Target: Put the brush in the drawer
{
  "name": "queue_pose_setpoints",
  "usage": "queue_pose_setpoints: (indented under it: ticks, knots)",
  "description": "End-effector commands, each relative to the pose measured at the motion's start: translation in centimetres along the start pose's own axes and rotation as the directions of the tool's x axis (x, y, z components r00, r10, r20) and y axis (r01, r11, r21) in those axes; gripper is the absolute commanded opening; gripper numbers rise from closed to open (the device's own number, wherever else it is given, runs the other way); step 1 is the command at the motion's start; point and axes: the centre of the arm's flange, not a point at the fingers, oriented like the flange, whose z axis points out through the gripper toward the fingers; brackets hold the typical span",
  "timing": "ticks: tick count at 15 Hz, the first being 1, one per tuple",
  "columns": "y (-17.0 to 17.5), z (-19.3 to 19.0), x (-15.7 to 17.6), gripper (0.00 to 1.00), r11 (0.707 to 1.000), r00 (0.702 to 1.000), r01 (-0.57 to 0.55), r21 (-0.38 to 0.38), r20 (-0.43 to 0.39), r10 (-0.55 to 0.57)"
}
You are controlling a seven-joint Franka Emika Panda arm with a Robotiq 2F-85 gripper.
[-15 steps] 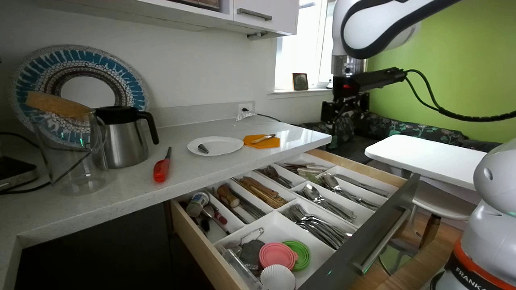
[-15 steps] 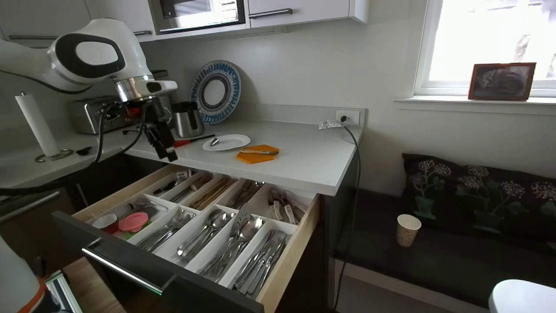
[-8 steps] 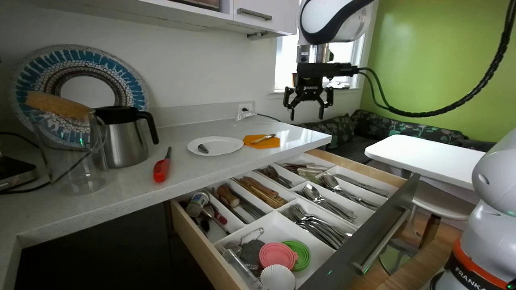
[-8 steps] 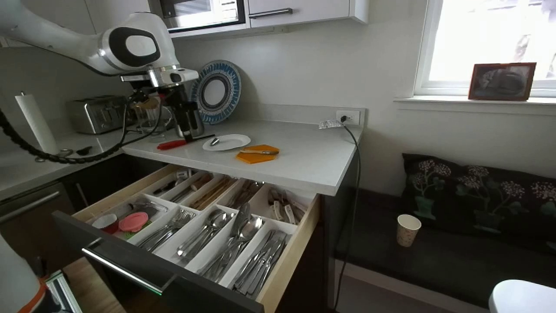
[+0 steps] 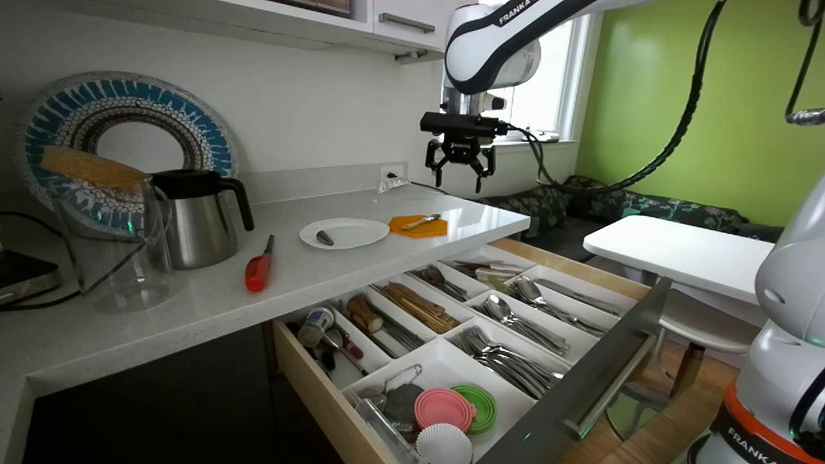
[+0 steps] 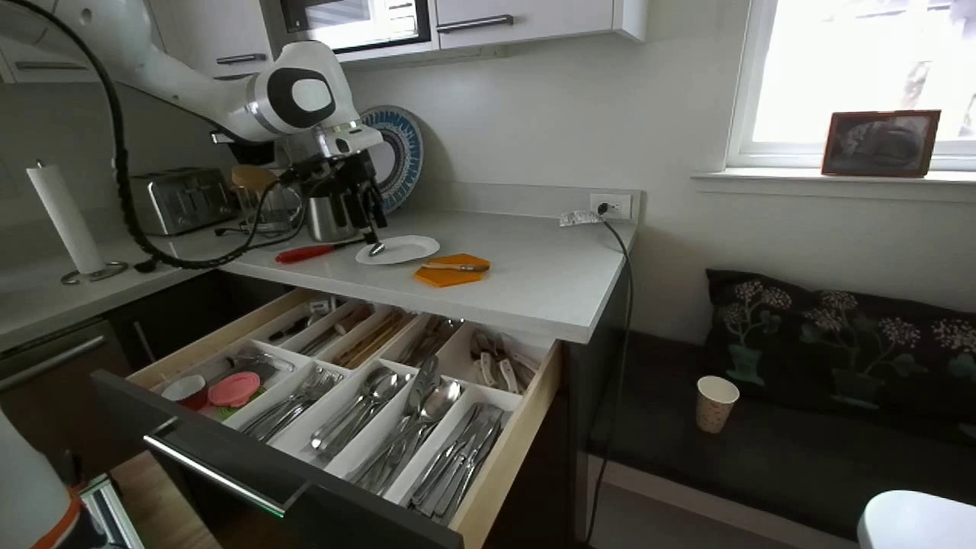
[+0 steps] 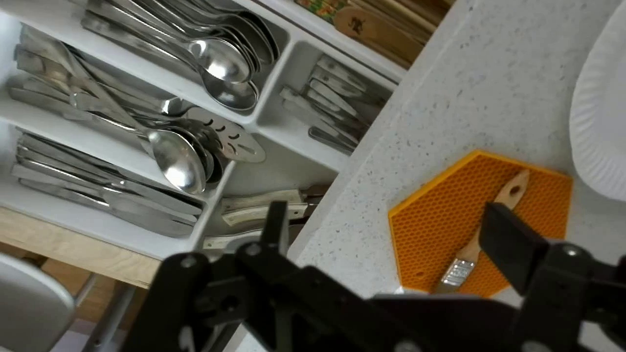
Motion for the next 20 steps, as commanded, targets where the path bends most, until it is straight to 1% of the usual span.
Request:
queue_pose_setpoints:
  ticks: [1, 3, 5, 6, 8, 12, 19, 20]
  knots:
    - [-4.0, 1.9, 1.3, 1.0, 0.988, 0.985, -0.147, -0.056, -0.1, 0.141]
    - [-5.3, 3.1, 1.5, 1.0, 0.98, 0.973, -0.181, -0.078, -0.163, 0.166]
    - [-6.6, 4.5, 1.5, 1.0, 0.978, 0.961, -0.182, -0.099, -0.228, 0.155]
    - [-4.3, 3.3, 1.2, 1.0, 0.985, 0.972, -0.158, -0.062, -0.183, 0.145]
    - [-4.8, 4.1, 1.1, 1.0, 0.985, 0.972, -0.157, -0.071, -0.186, 0.141]
    - [-4.5, 3.5, 1.5, 1.0, 0.985, 0.97, -0.161, -0.062, -0.192, 0.147]
    - [-4.5, 3.4, 1.5, 1.0, 0.985, 0.97, -0.161, -0.062, -0.193, 0.146]
    - [-5.2, 4.1, 1.7, 1.0, 0.979, 0.962, -0.198, -0.05, -0.203, 0.184]
